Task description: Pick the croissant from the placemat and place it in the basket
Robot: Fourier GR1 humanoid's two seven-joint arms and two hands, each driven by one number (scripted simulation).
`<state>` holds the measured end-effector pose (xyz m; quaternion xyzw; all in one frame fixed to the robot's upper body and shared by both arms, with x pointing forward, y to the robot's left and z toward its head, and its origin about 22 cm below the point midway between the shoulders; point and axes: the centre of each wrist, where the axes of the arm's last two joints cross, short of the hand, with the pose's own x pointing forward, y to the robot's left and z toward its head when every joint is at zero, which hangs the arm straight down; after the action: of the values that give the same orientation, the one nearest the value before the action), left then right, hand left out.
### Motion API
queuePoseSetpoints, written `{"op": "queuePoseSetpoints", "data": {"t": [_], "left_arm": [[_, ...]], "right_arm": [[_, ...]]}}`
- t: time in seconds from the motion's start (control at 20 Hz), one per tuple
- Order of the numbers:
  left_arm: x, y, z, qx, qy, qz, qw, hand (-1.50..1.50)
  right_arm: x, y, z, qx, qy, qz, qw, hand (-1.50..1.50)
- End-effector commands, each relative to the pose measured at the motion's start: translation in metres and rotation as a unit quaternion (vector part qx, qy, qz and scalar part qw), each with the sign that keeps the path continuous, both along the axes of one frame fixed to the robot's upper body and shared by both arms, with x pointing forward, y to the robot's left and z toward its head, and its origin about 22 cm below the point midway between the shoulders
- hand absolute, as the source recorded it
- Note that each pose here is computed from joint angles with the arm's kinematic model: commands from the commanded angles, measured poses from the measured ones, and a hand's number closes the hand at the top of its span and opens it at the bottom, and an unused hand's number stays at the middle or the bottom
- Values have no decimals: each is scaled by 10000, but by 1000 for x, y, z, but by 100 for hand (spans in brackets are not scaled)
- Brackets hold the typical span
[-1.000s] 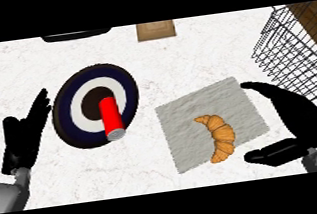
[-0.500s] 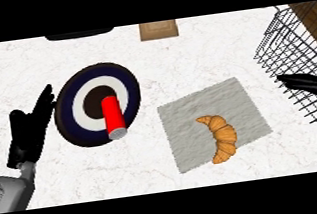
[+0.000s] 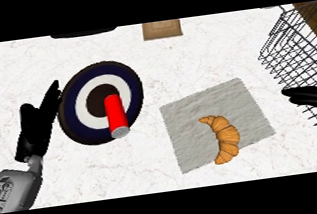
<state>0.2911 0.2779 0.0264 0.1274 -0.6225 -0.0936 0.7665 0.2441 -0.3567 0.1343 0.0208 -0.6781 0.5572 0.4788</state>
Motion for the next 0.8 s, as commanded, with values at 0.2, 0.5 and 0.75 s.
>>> {"op": "queuePoseSetpoints", "data": {"t": [0.2,0.5,0.75], "left_arm": [[-2,-13,-14,-53,8,25,10000,0],[-1,0,9,-2,-36,54,10000,0],[18,-4,12,-39,-44,-47,10000,0]], "right_arm": [[0,14,-21,275,-87,-459,9985,-150],[-4,2,-44,223,-254,-690,9970,-150],[17,30,-76,281,-48,-626,9976,-150]]}}
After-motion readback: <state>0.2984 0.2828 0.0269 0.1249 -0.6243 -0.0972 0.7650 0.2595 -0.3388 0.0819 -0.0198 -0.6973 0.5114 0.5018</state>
